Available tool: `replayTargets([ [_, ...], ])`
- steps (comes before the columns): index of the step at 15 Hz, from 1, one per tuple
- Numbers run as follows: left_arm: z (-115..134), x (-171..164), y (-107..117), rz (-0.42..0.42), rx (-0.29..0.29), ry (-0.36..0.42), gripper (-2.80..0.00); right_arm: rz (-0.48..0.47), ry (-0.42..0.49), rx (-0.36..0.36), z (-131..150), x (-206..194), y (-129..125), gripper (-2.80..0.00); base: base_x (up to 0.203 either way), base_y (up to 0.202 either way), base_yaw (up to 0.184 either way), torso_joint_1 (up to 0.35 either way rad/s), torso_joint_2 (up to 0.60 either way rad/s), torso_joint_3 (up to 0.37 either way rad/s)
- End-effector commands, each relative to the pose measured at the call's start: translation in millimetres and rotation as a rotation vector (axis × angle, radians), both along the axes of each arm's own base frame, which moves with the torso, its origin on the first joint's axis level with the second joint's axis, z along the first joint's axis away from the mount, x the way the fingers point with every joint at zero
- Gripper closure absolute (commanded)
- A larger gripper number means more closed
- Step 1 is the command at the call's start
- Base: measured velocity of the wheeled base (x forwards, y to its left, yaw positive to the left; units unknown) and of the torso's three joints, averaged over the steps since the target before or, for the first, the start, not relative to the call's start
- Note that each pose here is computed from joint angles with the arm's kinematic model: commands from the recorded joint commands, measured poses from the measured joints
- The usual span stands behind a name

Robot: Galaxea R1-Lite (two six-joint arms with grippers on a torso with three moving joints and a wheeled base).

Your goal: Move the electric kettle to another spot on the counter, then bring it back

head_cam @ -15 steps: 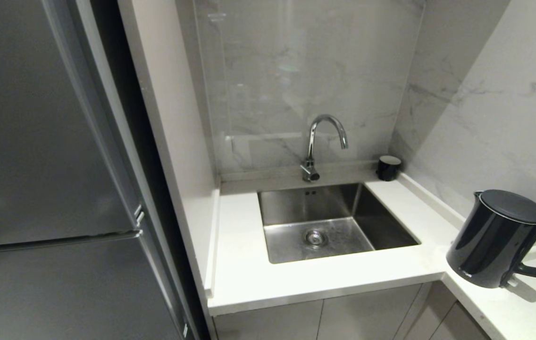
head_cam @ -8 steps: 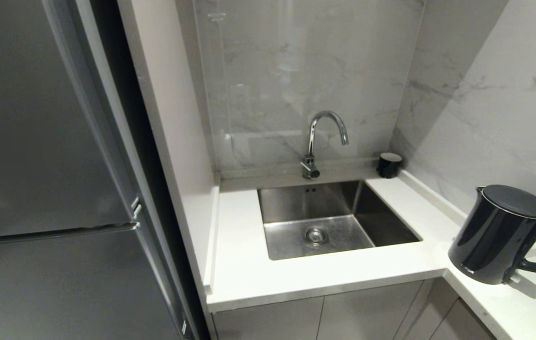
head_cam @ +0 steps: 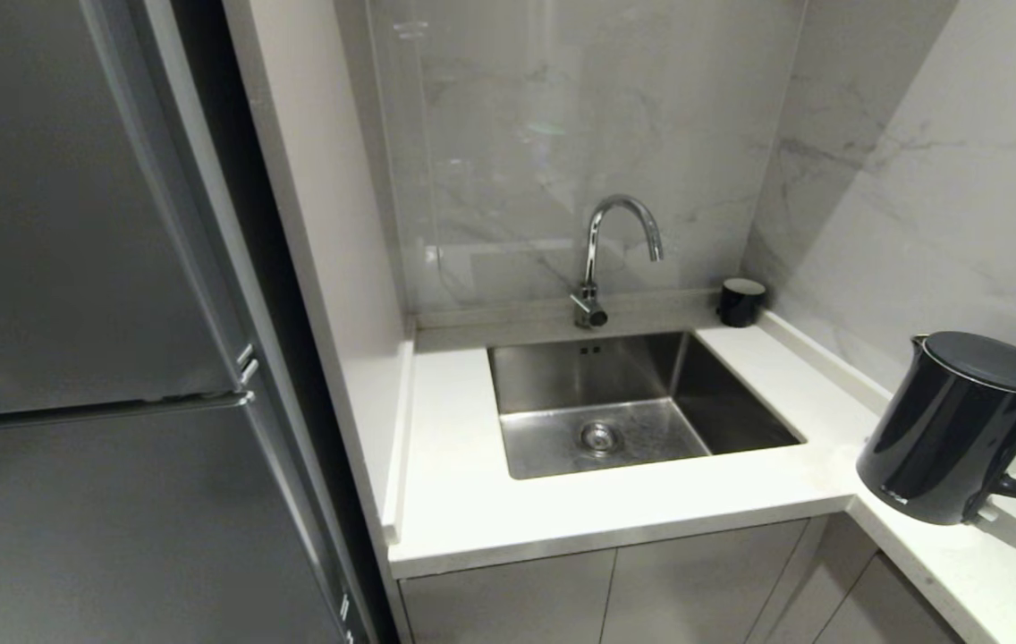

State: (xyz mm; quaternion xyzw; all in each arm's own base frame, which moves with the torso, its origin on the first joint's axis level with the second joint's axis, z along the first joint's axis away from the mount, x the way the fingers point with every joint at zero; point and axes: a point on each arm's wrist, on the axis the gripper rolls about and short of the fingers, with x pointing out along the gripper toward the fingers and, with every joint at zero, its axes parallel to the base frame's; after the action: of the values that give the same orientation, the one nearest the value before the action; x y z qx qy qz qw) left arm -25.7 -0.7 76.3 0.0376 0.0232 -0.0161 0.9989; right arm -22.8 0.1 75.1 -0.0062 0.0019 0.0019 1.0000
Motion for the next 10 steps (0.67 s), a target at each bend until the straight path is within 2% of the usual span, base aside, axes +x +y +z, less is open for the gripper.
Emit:
replayTargets([
  [1, -0.1, 0.2, 0.0, 0.0, 0.001, 0.004, 0.0, 0.001, -0.001, -0.001, 0.1, 0.0, 0.0, 0.0, 0.0, 0.0, 0.0, -0.141, 0.33, 0.198],
  [10, -0.1, 0.1, 0.0, -0.002, 0.001, 0.003, 0.0, 0.001, 0.001, 0.0, 0.1, 0.1, 0.0, 0.0, 0.0, 0.0, 0.0, -0.129, 0.33, 0.201],
])
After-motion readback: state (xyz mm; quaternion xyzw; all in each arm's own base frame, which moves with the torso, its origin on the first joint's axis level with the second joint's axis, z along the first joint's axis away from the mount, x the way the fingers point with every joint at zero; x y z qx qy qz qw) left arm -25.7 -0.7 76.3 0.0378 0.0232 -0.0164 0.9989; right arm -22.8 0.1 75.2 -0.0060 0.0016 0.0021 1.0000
